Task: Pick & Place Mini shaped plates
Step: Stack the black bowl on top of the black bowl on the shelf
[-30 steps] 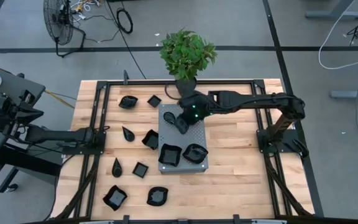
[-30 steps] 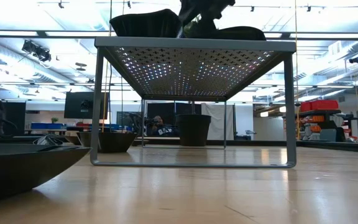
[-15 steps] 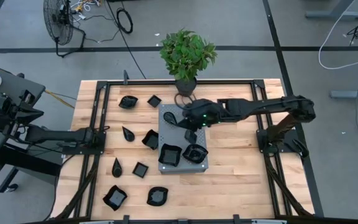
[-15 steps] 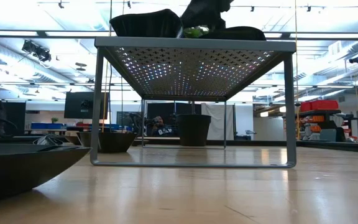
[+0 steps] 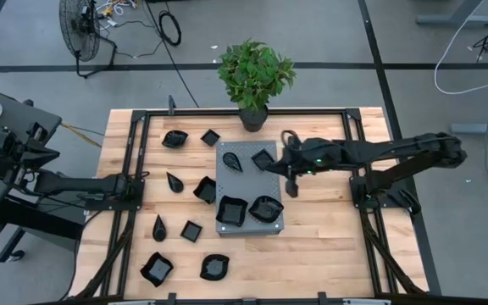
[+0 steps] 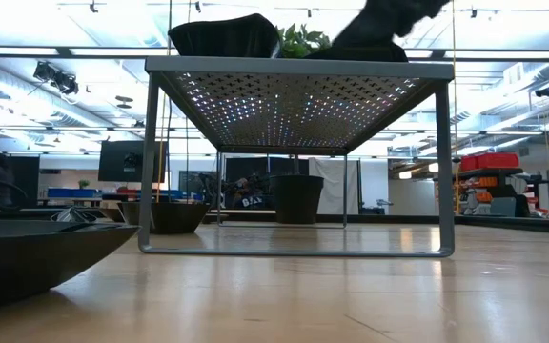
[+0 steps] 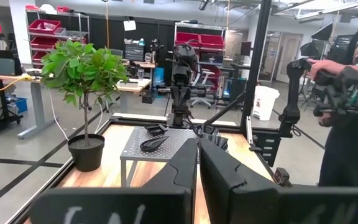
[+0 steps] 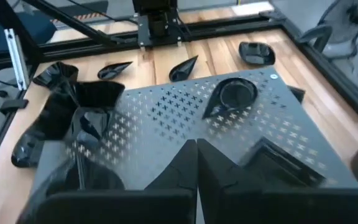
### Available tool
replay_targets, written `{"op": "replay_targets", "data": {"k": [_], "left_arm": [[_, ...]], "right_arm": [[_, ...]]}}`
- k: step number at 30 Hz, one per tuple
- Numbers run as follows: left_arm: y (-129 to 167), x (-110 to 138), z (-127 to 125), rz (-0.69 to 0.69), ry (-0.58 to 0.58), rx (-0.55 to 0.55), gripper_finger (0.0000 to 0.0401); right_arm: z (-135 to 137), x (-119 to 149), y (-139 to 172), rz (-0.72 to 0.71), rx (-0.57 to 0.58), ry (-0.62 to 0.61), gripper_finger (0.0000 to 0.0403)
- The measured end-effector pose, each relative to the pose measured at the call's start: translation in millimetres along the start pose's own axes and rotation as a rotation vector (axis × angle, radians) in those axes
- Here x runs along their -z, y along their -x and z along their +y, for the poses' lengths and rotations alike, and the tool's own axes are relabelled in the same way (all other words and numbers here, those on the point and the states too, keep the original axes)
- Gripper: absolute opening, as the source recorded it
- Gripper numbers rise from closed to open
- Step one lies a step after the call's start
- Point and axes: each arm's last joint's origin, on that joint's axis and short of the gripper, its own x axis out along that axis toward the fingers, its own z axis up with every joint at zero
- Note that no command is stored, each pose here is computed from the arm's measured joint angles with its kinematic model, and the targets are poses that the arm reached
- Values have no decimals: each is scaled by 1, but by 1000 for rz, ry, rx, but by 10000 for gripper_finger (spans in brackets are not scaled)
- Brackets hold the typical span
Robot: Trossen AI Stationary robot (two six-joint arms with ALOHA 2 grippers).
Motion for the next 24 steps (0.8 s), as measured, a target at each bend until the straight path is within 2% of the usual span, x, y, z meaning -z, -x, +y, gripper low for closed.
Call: {"op": "replay_targets", "data": {"k": [15, 24], "left_arm": [[0, 0, 0, 1, 0, 0, 23], [0, 0, 0, 1, 0, 0, 23]], "right_arm": [[-13, 82, 57, -162, -29, 179, 1], [-18, 132, 60, -224, -133, 92, 0]]}}
